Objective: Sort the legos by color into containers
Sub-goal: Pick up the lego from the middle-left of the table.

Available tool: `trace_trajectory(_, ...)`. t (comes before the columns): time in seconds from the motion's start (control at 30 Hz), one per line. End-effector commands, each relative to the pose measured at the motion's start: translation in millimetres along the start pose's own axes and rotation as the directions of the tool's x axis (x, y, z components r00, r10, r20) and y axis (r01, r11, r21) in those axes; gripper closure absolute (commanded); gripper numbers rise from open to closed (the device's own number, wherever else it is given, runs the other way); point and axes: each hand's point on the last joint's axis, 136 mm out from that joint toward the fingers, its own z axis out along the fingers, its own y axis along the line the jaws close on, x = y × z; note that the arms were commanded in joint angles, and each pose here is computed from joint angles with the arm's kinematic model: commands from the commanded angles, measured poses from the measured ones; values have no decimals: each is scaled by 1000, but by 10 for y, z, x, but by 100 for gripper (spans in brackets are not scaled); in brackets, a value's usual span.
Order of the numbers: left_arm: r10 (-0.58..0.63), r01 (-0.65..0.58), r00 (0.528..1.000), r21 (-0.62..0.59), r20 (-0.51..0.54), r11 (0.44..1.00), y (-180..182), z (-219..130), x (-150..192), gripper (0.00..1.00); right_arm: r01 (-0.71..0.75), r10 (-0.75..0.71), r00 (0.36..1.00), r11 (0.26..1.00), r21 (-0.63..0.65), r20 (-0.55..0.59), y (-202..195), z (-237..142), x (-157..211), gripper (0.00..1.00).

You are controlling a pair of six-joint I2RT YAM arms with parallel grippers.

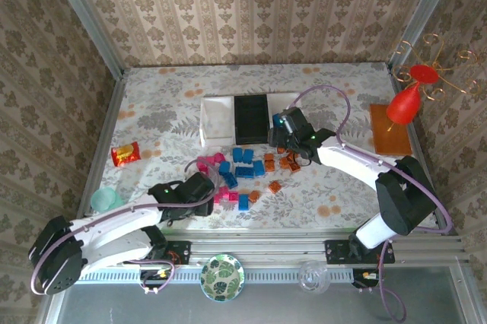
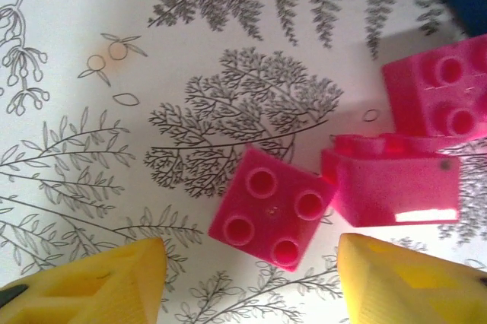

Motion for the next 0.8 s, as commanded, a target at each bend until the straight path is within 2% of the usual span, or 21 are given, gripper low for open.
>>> trace_trajectory(0.0, 26, -25, 1000, -63, 6, 998, 61, 23, -45, 38, -34, 34, 998, 999, -5, 52, -2, -93, -120, 33)
trace_trajectory(0.47, 42, -41, 999, -49, 31, 998, -82, 227, -393, 39, -35, 35, 996, 999, 3, 79, -42, -218, -172, 33)
trace_trajectory(0.63, 38, -38, 999, -60, -7, 997, -62, 275, -314, 46, -33, 32, 997, 999, 7, 75, -59, -207, -145, 32)
trace_trajectory(0.77, 12, -15, 999, -69, -39, 997, 5, 247, -170, 40, -31, 30, 996, 999, 15, 79, -81, -223, -149, 32)
